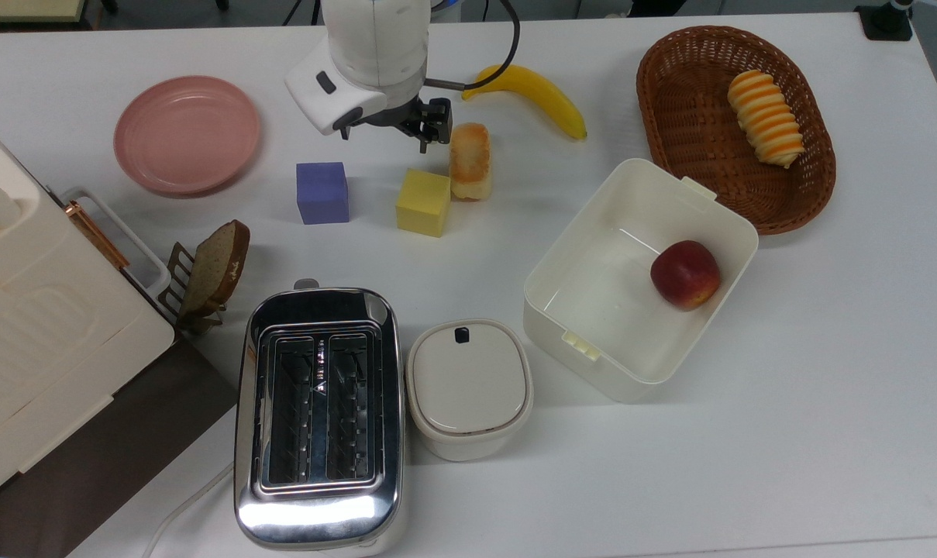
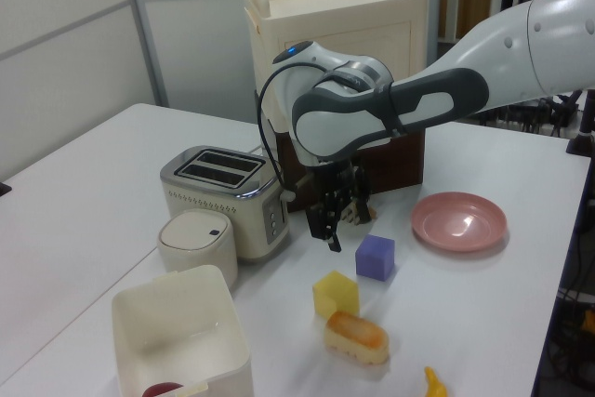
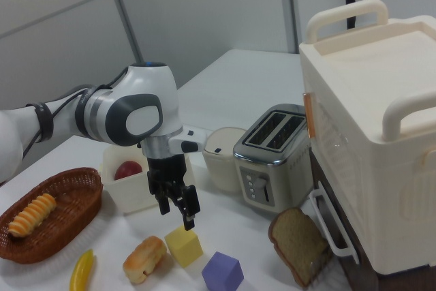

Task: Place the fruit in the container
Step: 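Move the gripper toward the yellow banana beside the wicker basket, then lower the gripper and grasp the yellow banana, lifting it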

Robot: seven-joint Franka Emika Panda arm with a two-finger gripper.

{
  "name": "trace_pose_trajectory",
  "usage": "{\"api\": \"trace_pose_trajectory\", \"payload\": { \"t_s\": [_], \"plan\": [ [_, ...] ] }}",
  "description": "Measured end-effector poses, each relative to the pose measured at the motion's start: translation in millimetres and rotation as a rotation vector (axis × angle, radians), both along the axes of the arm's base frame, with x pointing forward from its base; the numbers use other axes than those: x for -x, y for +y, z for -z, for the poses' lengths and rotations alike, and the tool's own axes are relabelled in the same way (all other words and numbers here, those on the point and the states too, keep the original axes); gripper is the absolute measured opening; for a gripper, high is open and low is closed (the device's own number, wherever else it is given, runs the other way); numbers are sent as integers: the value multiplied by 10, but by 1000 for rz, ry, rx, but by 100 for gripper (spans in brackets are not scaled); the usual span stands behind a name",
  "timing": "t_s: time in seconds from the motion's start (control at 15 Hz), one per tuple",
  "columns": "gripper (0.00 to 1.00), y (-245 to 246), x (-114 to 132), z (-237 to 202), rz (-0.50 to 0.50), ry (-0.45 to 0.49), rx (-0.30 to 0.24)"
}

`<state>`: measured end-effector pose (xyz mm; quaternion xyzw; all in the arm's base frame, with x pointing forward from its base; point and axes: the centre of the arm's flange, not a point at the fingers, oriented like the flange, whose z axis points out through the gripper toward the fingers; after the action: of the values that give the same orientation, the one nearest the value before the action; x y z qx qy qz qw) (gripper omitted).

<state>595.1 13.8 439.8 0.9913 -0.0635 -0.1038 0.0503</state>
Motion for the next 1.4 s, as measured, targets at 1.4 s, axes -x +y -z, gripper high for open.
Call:
{"api": "trace_pose_trajectory", "payload": {
  "t_s": [1.4],
  "plan": [
    [100,2027,1157,387,-806,381,-93]
  ]
}}
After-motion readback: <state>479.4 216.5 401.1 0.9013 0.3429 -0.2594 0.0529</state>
